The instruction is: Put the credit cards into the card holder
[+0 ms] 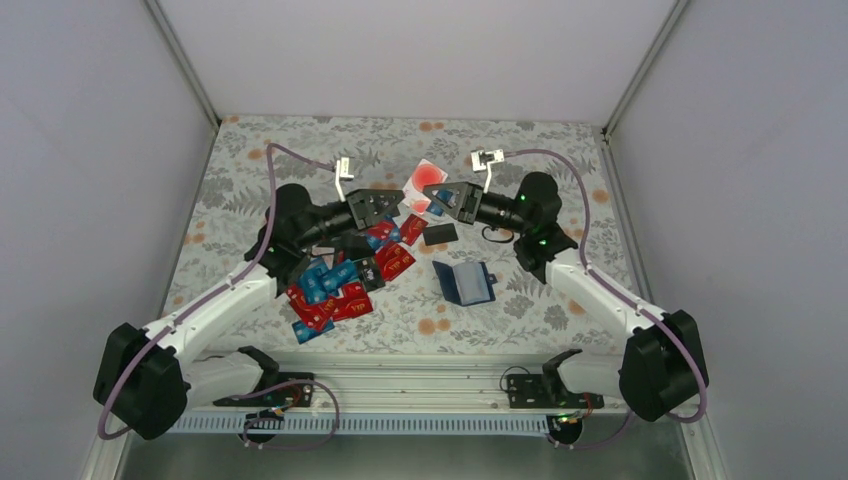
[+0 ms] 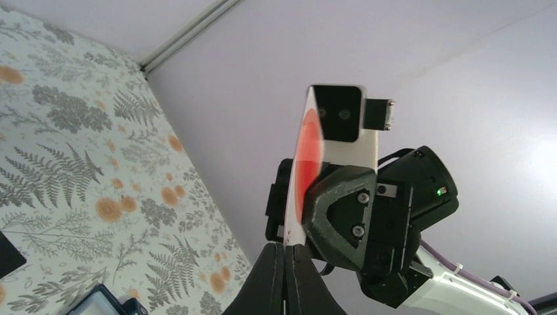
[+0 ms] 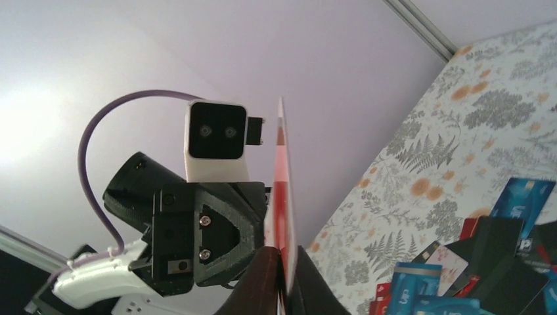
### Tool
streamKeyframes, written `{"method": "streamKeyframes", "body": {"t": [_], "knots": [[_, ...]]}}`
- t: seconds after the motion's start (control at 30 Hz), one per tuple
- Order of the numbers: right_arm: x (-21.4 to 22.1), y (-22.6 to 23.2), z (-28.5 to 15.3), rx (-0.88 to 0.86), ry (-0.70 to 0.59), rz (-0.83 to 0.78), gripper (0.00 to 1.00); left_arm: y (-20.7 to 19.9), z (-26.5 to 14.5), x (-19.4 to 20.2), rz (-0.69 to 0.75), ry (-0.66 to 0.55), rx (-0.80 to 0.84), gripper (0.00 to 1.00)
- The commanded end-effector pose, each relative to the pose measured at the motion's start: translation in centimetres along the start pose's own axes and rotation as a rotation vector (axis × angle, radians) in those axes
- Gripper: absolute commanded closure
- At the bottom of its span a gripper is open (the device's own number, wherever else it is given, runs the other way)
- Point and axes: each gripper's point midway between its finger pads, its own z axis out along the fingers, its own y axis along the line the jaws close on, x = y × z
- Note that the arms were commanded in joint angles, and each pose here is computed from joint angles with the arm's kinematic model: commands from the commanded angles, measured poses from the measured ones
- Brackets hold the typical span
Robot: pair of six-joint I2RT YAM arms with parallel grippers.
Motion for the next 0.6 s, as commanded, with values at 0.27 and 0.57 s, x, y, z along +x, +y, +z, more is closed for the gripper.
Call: {"method": "streamKeyframes", "body": {"t": [0.27, 0.57], "knots": [[-0.2, 1.3, -0.1, 0.023, 0.189, -0.157, 0.96, 0.9, -0.1, 1.6, 0.223, 0.125, -0.1, 0.54], [4.8, 0.9, -1.4, -0.113, 0.427, -0.13, 0.96, -1.5, -1.7, 3.2, 0.428, 0.255, -0.042, 0.43]]}}
